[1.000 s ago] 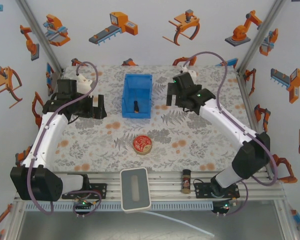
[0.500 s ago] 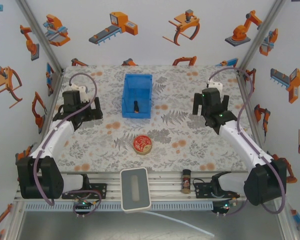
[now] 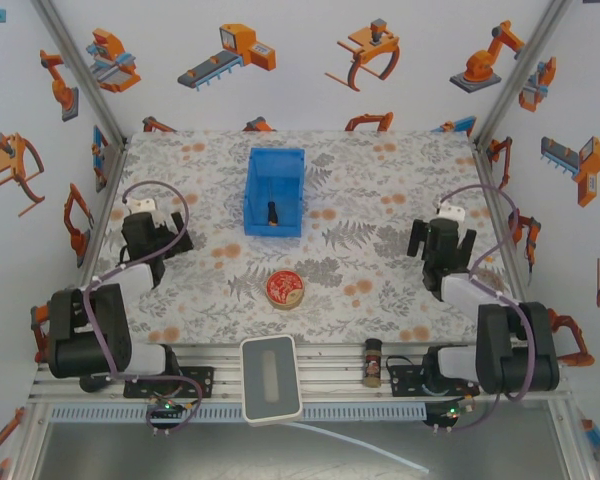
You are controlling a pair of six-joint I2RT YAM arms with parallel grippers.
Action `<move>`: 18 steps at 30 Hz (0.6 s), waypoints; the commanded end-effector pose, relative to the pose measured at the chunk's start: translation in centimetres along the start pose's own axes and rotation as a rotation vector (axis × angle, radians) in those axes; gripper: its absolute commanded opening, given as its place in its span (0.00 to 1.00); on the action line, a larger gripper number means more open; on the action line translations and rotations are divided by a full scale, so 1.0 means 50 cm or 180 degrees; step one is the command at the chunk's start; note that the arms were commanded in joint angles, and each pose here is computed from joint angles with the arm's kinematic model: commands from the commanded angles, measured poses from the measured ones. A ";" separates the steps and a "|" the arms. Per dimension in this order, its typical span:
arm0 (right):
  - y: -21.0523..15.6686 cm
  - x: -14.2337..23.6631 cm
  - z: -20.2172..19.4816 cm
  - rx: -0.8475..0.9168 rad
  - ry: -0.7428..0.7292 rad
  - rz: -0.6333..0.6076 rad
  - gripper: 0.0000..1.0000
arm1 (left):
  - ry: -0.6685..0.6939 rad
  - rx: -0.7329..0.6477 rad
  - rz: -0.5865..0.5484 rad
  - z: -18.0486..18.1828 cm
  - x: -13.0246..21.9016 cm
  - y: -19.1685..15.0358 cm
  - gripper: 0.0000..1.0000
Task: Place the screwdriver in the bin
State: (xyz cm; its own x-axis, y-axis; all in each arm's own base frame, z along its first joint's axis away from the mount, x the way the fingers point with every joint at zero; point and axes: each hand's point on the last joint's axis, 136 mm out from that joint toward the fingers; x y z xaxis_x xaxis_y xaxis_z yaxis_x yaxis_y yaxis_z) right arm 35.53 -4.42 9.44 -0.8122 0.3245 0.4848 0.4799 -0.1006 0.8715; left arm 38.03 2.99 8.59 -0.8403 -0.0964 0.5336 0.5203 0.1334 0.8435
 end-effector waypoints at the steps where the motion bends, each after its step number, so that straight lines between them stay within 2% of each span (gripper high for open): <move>1: 0.058 -0.005 0.008 -0.0209 0.0093 -0.0503 0.99 | 0.0004 -0.0001 -0.0454 0.003 -0.001 0.055 0.97; 9: 0.050 -0.014 0.003 -0.0247 0.0206 -0.0715 0.99 | -0.0226 -0.0085 -0.0672 -0.019 0.014 0.043 0.97; 15: 0.034 -0.032 0.027 -0.0148 0.0364 -0.0652 0.99 | -0.0391 -0.0135 -0.0997 -0.032 0.017 0.019 0.97; 18: 0.021 -0.046 0.037 -0.0110 0.0418 -0.0612 0.99 | -0.0352 -0.0145 -0.0826 -0.029 0.011 0.014 0.97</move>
State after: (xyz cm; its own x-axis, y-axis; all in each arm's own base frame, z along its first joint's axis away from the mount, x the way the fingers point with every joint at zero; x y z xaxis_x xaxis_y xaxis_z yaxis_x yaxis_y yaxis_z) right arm 37.57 -3.82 8.08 -0.8995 0.2393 0.3656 0.3521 -0.0985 0.9308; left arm 37.16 1.80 7.04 -0.9263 -0.0307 0.3755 0.3715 0.0903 0.9240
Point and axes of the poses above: each hand's point on the last joint's axis, 136 mm out from that joint toward the fingers, its own x axis back along the fingers, its own z axis along the line the jaws close on, y = z × x, and after that the axes turned 3 degrees about -x, right-handed
